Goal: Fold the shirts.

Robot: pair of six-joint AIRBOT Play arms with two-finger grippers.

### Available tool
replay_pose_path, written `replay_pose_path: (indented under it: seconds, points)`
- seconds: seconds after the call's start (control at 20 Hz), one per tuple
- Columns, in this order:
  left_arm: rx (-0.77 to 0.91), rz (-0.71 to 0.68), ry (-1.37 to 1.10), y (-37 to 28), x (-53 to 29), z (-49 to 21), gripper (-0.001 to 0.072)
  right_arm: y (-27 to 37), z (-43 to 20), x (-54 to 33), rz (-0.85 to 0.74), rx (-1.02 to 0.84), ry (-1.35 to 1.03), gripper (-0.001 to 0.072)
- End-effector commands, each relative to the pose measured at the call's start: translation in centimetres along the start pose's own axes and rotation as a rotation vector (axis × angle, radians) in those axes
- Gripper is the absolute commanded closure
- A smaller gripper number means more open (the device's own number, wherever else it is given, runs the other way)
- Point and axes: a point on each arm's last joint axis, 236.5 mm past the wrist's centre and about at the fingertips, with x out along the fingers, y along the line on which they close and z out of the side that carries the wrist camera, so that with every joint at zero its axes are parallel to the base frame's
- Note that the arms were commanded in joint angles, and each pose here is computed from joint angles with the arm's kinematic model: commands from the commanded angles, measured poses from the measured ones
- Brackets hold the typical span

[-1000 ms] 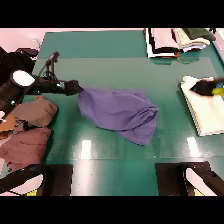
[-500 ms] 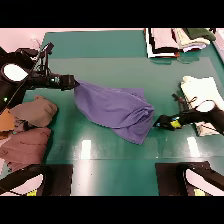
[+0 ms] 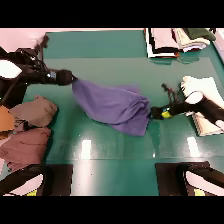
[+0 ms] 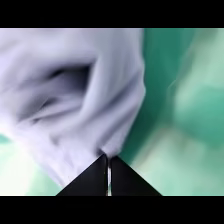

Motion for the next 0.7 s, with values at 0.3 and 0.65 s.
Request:
replay_pose_path:
  seconds: [0.3, 0.65]
  points:
    - [0.45, -0.018, -0.731, -17.4, -30.2, 13.5, 0.0685, 10.2, 7.8, -33.4, -0.192, -0.354, -0.805, 0.0698]
    - [0.581, -0.028, -0.99, -23.4, -42.2, 12.9, 0.0685, 14.6, 4.2, -44.6, -0.325, -0.431, -1.047, 0.0698]
